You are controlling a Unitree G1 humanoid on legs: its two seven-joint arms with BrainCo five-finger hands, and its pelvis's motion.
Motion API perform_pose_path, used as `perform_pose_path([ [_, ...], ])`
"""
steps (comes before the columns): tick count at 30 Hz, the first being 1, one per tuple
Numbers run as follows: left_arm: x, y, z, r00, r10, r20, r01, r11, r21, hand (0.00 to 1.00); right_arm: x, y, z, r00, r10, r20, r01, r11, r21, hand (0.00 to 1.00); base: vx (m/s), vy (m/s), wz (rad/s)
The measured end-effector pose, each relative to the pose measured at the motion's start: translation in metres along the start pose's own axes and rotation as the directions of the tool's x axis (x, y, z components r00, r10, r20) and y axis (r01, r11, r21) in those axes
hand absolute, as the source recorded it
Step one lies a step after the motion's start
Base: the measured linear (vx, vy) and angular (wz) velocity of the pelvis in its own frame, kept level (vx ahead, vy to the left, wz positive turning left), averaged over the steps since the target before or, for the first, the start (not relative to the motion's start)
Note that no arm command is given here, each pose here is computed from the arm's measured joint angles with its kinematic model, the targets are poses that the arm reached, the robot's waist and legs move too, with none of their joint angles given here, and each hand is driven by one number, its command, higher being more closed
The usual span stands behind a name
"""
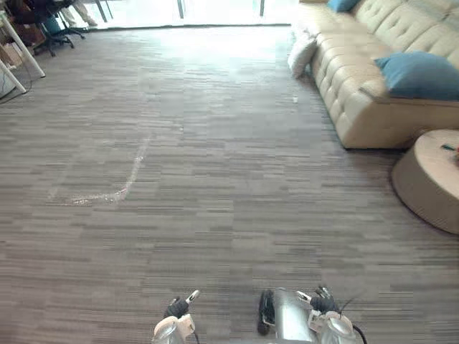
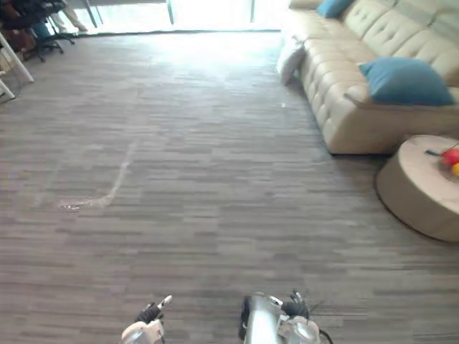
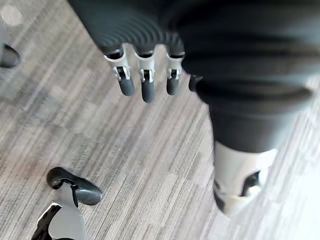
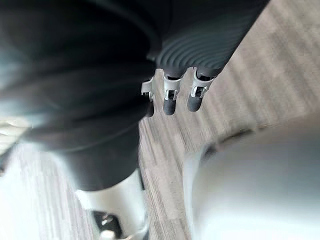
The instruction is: Pick up cushions and gather them together orderly.
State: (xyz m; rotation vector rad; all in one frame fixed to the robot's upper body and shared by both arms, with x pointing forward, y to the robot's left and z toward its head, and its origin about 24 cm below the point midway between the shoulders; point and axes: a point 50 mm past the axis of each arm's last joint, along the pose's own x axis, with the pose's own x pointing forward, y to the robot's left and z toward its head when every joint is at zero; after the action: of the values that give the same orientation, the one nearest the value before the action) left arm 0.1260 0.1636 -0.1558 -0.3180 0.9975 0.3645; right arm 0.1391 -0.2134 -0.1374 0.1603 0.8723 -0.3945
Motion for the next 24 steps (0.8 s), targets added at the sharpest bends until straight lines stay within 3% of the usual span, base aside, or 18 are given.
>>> perform_pose_path([
  [6,0.001,0.012,0.028,0.992,0.031,0.120,-0.025,0.999,-0.048,0.00,-0.002,0.023,-0.014,0.996,0.057,-0.069,-0.059,0.998,-0.020,0.00,0.66,-0.035,-0.25],
  [9,0.000,0.012,0.031,0.989,0.038,0.142,-0.027,0.997,-0.076,0.00,-0.003,0.036,-0.018,0.993,0.085,-0.085,-0.086,0.996,-0.002,0.00,0.62,0.177,-0.45],
  [12,-0.002,0.030,0.032,0.986,0.084,0.146,-0.075,0.995,-0.064,0.00,-0.009,0.052,-0.031,0.983,0.127,-0.129,-0.128,0.992,0.001,0.00,0.77,0.290,-0.53],
  [18,0.000,0.035,0.028,0.990,0.087,0.112,-0.085,0.996,-0.021,0.00,-0.011,0.042,-0.034,0.988,0.096,-0.118,-0.094,0.995,0.023,0.00,0.66,0.297,-0.17],
  [24,0.002,0.019,0.016,0.998,0.030,0.049,-0.032,0.998,0.056,0.00,-0.006,0.033,-0.011,0.996,0.091,-0.015,-0.091,0.996,0.019,0.00,0.57,0.076,0.14],
])
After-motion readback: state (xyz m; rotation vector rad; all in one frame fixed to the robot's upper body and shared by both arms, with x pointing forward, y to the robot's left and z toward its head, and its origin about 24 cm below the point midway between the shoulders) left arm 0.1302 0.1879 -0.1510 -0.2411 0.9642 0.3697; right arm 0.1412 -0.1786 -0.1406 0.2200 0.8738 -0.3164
